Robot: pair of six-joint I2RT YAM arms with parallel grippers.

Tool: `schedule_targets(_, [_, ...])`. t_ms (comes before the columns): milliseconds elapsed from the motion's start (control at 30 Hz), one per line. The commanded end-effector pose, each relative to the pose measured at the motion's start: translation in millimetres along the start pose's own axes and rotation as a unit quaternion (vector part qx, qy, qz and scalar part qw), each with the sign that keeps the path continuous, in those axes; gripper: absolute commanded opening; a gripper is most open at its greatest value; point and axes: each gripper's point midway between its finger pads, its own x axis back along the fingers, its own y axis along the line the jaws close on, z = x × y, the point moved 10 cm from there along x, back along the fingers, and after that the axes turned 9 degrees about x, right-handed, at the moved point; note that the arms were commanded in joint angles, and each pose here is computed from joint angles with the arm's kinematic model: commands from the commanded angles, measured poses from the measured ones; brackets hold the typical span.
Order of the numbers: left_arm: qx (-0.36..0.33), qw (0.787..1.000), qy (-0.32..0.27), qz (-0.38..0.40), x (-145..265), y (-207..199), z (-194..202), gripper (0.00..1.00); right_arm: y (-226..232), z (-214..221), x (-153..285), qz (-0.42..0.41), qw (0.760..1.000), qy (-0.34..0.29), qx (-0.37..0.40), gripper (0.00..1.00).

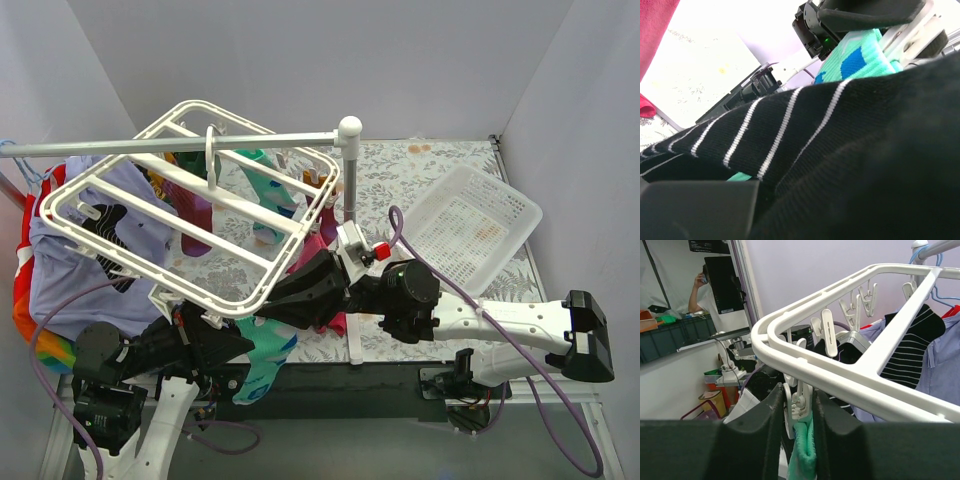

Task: Remove the socks clipped to the hanger

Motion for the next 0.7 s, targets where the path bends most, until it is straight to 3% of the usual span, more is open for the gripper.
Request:
schedule_targets(0, [0.016, 1.0, 0.009, -0.01, -1, 5, 1, 0.0, 2, -16, -1, -0.009, 0.999, -0.037, 0.007, 0.24])
schedule_targets(133, [0.025, 0.999, 0.007, -0.024, -1, 11, 3, 0.0, -1, -15, 1, -0.006, 0.999, -0.033, 0.0, 0.01])
schedule_targets(667, [0.063, 0.996, 0.022, -0.062, 9, 21, 27, 0.0, -12, 2, 20, 0.03, 0.999, 0.01, -0.032, 0.01])
